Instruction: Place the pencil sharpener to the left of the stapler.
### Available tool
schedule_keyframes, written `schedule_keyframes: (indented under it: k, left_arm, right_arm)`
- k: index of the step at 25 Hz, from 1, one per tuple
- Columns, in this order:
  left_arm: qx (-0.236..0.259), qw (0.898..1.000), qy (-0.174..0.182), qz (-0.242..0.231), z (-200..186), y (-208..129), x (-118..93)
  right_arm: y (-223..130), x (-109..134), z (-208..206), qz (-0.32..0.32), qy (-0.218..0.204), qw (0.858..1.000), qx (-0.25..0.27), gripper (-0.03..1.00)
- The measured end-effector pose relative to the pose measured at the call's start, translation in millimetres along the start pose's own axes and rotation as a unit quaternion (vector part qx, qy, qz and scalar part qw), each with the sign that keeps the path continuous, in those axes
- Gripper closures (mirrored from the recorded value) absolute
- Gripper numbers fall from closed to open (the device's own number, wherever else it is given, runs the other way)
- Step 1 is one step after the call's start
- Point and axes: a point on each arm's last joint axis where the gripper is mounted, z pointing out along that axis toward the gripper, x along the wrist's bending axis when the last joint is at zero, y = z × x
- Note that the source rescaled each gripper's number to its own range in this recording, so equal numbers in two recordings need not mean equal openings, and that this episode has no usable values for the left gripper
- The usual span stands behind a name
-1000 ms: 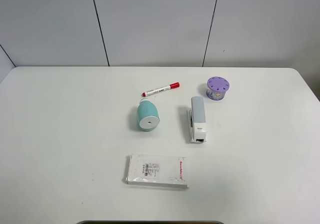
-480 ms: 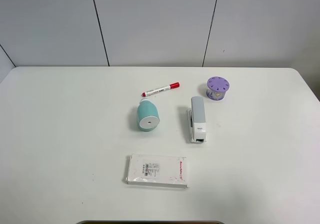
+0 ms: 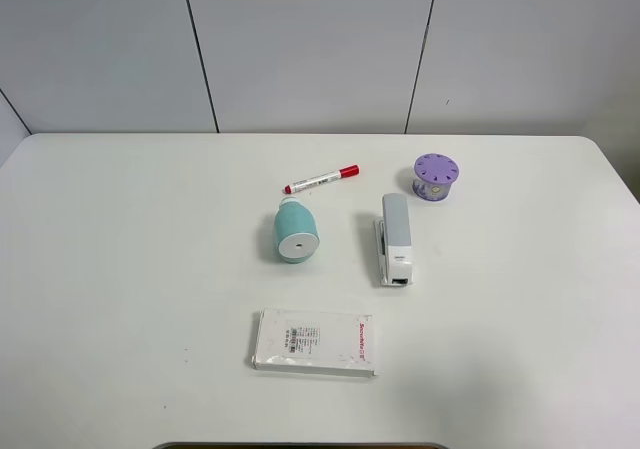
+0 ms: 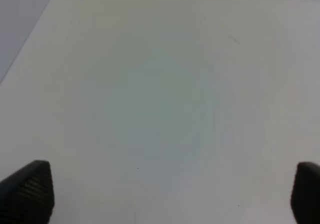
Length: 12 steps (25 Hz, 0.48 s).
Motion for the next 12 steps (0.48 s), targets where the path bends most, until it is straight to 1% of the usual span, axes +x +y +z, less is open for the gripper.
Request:
schedule_keyframes:
  k: [5,12]
  left_arm:
    - [0.000,1.000,0.000,0.000,0.0,0.0,0.0]
    - [0.000,1.000,0.000,0.000,0.0,0.0,0.0]
  right_arm:
    - [-6.2,0.4,4.8,-0.014,0.000,1.000,0.020,-0.03]
    - [-6.2,0.4,4.8,-0.014,0.000,1.000,0.020,-0.03]
